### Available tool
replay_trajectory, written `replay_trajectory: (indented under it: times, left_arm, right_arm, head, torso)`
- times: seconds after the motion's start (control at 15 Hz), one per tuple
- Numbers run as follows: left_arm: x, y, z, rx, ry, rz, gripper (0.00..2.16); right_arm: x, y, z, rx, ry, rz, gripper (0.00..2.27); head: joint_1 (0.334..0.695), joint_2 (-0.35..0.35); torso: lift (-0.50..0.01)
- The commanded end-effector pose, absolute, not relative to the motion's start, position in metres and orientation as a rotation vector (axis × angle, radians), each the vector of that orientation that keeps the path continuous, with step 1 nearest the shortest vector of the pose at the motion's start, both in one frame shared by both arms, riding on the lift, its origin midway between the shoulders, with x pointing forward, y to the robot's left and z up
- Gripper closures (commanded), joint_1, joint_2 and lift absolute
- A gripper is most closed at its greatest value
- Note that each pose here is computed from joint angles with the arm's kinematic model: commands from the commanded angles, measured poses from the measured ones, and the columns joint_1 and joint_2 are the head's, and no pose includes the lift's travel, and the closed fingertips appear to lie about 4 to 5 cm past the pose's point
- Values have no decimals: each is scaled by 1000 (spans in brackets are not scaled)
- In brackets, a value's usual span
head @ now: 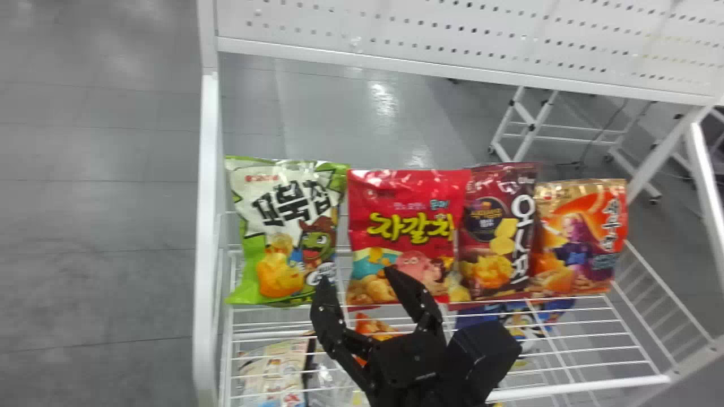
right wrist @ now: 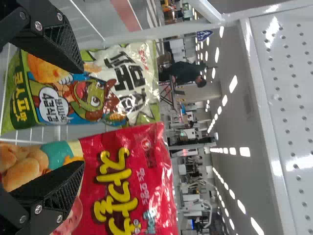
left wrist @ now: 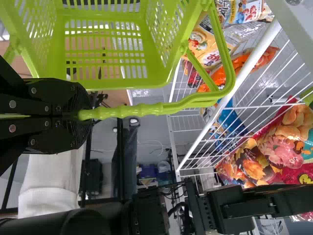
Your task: Hold basket handle with left hand then pick Gkobukchip with right hand and place into basket
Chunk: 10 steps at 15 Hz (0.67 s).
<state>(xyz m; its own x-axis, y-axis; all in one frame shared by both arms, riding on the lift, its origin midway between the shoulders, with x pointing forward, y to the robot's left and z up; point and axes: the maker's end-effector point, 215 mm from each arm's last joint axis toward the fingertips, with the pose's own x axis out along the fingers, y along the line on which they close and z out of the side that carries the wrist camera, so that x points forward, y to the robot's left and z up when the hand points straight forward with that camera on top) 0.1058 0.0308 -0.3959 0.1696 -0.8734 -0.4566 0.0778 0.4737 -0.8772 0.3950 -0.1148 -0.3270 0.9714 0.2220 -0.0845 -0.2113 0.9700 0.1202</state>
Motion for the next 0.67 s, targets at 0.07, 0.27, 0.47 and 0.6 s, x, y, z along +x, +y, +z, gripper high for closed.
replay_trajectory:
  times: [0.07, 0.27, 0.47, 0.6]
  left_arm:
    - [105, 31, -399, -841, 1219, -795, 2142]
    - [104, 32, -401, -842, 1223, -791, 2142]
    - [105, 35, -402, -841, 1224, -783, 2142]
    - [107, 37, -404, -839, 1223, -775, 2142]
  right_arm:
    - [411, -87, -331, 76, 116, 250, 167]
    - [427, -75, -339, 52, 129, 249, 171]
    - [447, -68, -345, 55, 132, 243, 171]
    - [459, -66, -345, 57, 128, 235, 171]
  head:
    - [695, -203]
    - [695, -132]
    - [695, -102]
    - [695, -77]
  torso:
    - [-32]
    - [-32]
    - [-32]
    - [-32]
